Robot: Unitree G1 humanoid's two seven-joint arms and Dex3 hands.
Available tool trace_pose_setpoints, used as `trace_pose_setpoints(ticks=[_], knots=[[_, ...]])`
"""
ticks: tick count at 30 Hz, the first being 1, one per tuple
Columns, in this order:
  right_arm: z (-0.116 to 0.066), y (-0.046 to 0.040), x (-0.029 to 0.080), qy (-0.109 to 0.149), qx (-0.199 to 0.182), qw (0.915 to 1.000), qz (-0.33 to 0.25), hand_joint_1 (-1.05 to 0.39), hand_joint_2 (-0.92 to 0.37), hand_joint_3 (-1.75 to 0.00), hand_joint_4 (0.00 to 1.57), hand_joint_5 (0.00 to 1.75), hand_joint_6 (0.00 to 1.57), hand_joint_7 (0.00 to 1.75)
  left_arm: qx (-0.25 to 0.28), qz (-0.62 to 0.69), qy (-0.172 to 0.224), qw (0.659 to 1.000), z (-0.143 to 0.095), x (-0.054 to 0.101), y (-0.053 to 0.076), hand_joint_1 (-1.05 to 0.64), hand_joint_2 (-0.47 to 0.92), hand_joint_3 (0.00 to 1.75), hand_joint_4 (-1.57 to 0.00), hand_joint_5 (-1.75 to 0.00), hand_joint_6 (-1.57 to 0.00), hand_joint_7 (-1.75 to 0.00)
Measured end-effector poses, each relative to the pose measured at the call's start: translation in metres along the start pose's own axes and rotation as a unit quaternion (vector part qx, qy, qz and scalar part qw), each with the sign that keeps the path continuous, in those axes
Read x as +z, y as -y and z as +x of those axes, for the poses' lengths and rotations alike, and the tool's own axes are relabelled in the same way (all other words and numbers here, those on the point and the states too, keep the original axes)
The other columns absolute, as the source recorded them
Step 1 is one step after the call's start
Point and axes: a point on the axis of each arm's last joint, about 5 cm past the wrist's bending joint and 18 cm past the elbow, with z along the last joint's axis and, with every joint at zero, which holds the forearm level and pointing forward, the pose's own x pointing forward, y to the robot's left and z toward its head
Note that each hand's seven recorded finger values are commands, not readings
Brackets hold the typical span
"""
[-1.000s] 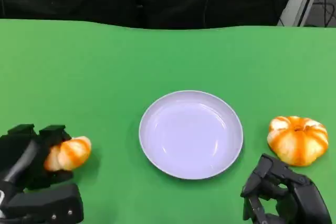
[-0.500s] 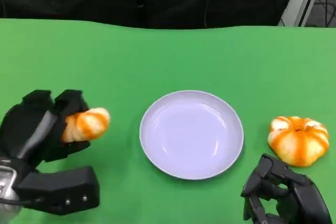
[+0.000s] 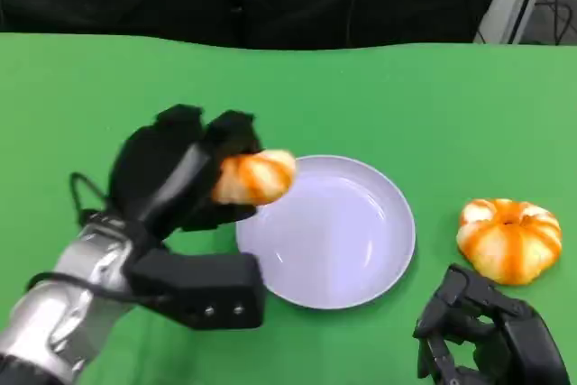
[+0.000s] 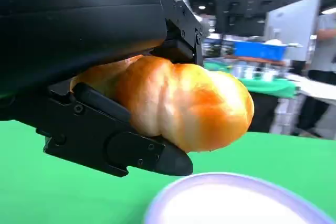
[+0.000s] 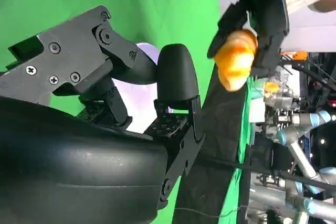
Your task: Grasp the bread from the table and place it into the plate.
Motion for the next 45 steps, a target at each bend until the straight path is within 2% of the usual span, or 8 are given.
trace_pose_setpoints(ticks=[11,21,22,24,26,28,33,45], knots=[[-0.001,-0.0021,0.0,-0.002,0.0,1.0,0.003,-0.14,-0.62,-1.1,0.82,1.75,0.76,1.53,-0.043,-0.016,0.033,0.998,0.026,0.028,0.027,-0.07,0.88,0.21,-0.59,-1.75,-0.49,-1.75],[-0.001,-0.0028,0.0,-0.002,0.0,1.0,0.004,-0.13,-0.62,-1.1,0.82,1.75,0.76,1.54,-0.083,-0.009,0.028,0.996,0.034,0.033,0.049,-0.03,0.88,0.15,-0.58,-1.75,-0.48,-1.75],[-0.002,-0.0028,0.0,-0.003,-0.001,1.0,0.004,-0.13,-0.62,-1.1,0.82,1.75,0.76,1.54,-0.086,-0.011,0.028,0.996,0.033,0.035,0.052,-0.05,0.9,0.14,-0.61,-1.54,-0.63,-1.32],[-0.002,-0.0029,0.0,-0.003,0.0,1.0,0.005,-0.13,-0.62,-1.09,0.83,1.75,0.76,1.54,-0.101,-0.02,0.033,0.994,0.034,0.037,0.057,-0.08,0.92,0.17,-0.6,-1.32,-0.74,-0.95],[-0.002,-0.0031,0.0,-0.003,0.0,1.0,0.005,-0.13,-0.62,-1.1,0.83,1.75,0.76,1.54,-0.125,-0.034,0.031,0.991,0.034,0.038,0.061,-0.17,0.92,0.26,-0.63,-0.79,-0.84,-0.45],[-0.001,-0.0033,0.0,-0.003,0.0,1.0,0.005,-0.13,-0.62,-1.1,0.83,1.75,0.76,1.53,-0.17,-0.051,0.028,0.984,0.034,0.036,0.062,-0.43,0.92,0.38,-0.45,-0.28,-0.69,-0.12],[-0.001,-0.0039,0.0,-0.002,0.002,1.0,0.006,-0.14,-0.61,-1.12,0.83,1.75,0.77,1.52,-0.265,-0.062,0.028,0.962,0.033,0.029,0.058,-0.83,0.92,0.63,-0.05,-0.01,-0.33,-0.01],[-0.001,-0.0039,0.0,-0.002,0.001,1.0,0.007,-0.14,-0.59,-1.14,0.83,1.75,0.77,1.52,-0.315,-0.072,0.029,0.946,0.035,0.024,0.048,-1.05,0.92,0.86,0.0,0.0,-0.01,0.0]])
